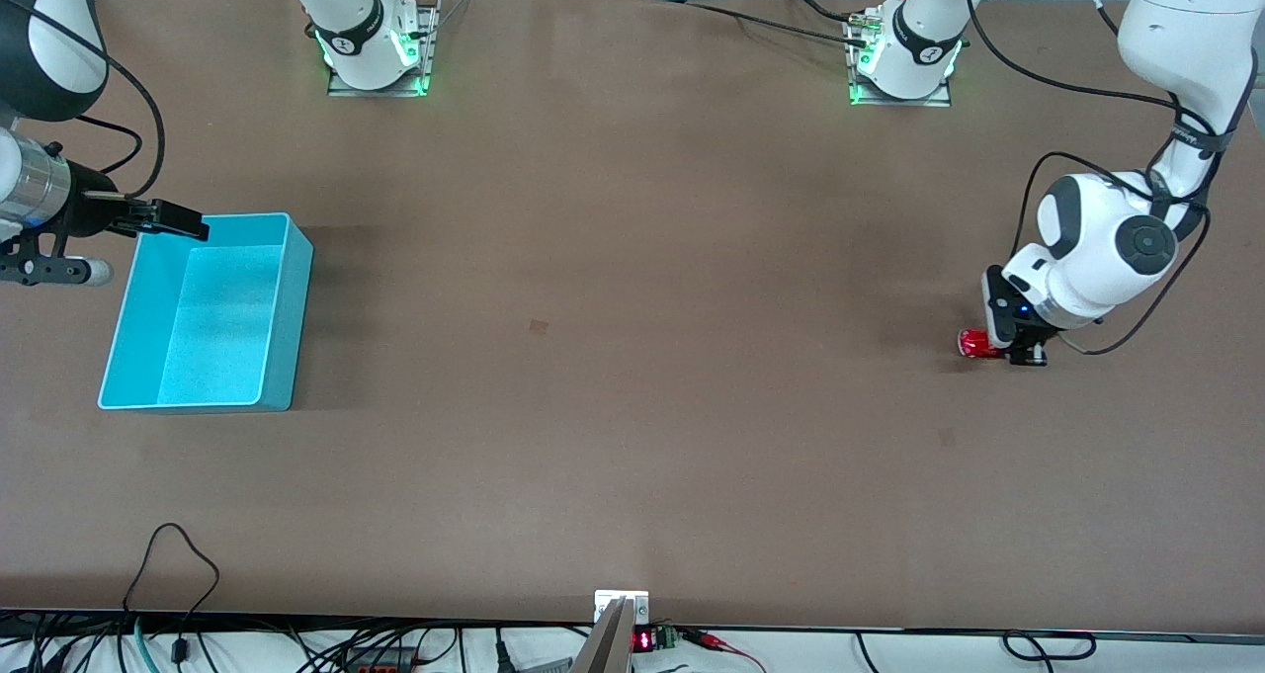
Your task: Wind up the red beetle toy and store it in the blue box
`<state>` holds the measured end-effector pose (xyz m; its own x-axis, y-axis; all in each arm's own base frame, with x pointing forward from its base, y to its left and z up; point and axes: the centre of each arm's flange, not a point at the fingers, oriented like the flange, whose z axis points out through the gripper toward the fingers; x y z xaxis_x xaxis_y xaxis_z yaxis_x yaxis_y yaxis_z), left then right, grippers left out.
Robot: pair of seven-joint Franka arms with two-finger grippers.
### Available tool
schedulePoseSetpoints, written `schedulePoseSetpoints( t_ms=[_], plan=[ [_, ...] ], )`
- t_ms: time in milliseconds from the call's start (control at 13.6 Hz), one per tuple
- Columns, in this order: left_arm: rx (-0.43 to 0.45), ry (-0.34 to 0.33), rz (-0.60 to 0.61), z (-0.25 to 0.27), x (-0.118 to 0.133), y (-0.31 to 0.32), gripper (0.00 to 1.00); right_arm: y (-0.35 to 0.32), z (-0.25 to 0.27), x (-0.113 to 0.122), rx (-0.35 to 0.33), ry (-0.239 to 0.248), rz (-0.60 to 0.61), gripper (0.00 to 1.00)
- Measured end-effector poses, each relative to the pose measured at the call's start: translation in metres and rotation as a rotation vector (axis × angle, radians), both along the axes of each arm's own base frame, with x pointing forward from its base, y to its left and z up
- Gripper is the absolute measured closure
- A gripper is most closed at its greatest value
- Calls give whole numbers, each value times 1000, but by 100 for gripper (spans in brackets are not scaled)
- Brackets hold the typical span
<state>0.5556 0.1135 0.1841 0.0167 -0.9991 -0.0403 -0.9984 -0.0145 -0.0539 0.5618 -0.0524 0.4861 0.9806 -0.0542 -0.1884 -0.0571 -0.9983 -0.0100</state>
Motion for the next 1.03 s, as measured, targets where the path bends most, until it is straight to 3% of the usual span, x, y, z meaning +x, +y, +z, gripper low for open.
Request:
schedulePoseSetpoints(
  t_ms=[443,664,885,1033],
  plan=[
    [6,5,6,-1,-4,70,52,0,0,0,0,1,0,0],
    [-28,155,-23,9,5,57,26,0,0,0,0,1,0,0],
    [-44,232,-108,88,44,7,0,0,0,0,0,2,0,0],
    [-31,231,-145,139,54,-17,0,0,0,0,0,3,0,0]
  ],
)
